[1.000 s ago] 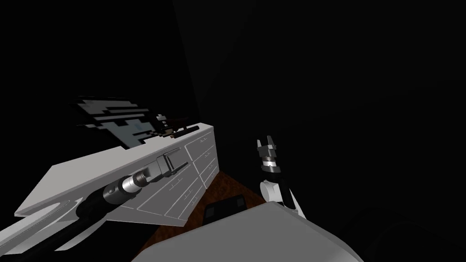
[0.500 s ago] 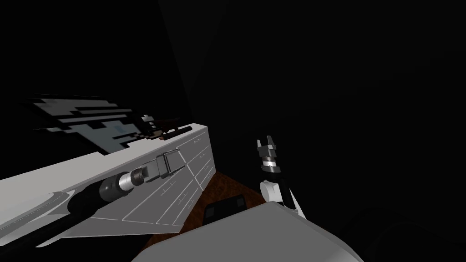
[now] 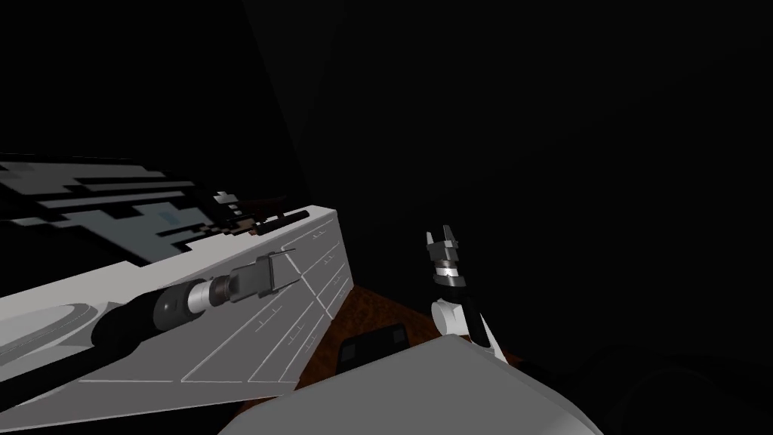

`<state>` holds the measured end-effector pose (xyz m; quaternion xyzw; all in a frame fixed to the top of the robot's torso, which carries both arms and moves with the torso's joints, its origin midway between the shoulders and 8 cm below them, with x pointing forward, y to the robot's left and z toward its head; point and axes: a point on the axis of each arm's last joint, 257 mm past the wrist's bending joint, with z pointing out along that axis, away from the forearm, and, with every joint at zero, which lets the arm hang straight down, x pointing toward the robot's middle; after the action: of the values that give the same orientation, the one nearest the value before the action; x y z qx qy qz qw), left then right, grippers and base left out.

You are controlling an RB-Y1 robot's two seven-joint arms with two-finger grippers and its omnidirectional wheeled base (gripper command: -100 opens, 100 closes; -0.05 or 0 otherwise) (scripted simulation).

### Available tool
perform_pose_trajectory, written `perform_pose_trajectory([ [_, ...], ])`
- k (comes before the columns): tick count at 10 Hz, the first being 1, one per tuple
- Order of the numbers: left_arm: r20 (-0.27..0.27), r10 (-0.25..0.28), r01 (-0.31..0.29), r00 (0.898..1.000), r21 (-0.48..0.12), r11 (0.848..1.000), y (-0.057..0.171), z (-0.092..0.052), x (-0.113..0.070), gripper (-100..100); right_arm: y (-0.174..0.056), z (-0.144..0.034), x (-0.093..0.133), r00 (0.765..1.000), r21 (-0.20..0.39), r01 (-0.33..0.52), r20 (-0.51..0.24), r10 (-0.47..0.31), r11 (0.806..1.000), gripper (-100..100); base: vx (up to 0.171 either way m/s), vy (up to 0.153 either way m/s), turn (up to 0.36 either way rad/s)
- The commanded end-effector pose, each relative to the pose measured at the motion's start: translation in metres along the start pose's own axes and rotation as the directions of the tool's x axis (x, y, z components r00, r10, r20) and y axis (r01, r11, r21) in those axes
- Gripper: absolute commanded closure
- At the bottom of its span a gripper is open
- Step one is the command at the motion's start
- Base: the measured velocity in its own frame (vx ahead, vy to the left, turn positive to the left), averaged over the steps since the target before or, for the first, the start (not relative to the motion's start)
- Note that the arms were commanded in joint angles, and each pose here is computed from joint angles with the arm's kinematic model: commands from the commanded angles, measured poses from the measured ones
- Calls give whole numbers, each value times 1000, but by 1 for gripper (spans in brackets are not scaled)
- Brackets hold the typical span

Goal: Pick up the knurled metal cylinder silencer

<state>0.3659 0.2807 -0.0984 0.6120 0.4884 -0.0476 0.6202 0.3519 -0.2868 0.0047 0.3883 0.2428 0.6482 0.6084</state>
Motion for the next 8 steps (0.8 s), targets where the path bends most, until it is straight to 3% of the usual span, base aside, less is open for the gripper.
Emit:
perform_pose_trajectory([
  [1, -32, 65, -64, 997, 49, 997, 1, -5, 9, -100, 0, 0, 0, 1000, 0, 0, 0, 0, 1000, 0, -30, -20, -156],
  [2, -39, 76, -74, 996, 66, 995, 2, -6, 9, -100, 0, 0, 0, 1000, 0, 0, 0, 0, 1000, 0, -12, -7, 25],
  [3, -72, 161, -152, 984, 116, 981, 3, -14, 21, -100, 0, 0, 0, 1000, 0, 0, 0, 0, 1000, 0, -26, -19, -215],
  [5, -86, 194, -179, 977, 158, 971, 5, -17, 21, -100, 0, 0, 0, 1000, 0, 0, 0, 0, 1000, 0, -19, -12, -91],
  [6, -108, 277, -250, 955, 212, 945, 7, -26, 33, -100, 0, 0, 0, 1000, 0, 0, 0, 0, 1000, 0, -15, -22, -198],
  [8, -117, 309, -272, 944, 254, 928, 10, -30, 33, -100, 0, 0, 0, 1000, 0, 0, 0, 0, 1000, 0, -15, -9, -91],
])
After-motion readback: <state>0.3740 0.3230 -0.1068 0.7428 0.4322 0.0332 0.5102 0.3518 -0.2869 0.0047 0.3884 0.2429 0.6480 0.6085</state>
